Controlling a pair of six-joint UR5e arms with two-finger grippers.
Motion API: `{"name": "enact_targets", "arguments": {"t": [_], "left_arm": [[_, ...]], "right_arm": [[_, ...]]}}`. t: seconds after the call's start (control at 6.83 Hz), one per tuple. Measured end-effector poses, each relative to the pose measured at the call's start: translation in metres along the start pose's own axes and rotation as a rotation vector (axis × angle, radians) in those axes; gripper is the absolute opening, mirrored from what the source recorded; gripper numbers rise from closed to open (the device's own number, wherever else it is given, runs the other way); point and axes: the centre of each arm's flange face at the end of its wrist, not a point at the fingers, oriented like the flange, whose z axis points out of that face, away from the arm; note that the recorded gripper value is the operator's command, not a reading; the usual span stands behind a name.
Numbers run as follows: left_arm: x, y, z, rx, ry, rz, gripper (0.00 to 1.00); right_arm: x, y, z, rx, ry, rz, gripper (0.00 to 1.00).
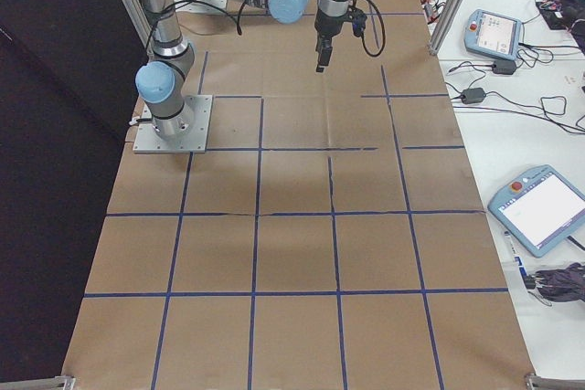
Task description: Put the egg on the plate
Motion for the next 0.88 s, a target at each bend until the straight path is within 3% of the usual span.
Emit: {"name": "enact_targets", "arguments": {"t": [0.88], "left_arm": [[-0.0035,-0.0036,0.0087,-0.001,0.007,-0.005,0.81]], "right_arm": [[0.0,0.0,0.0,0.0,0.0,0.0,1.0]]}}
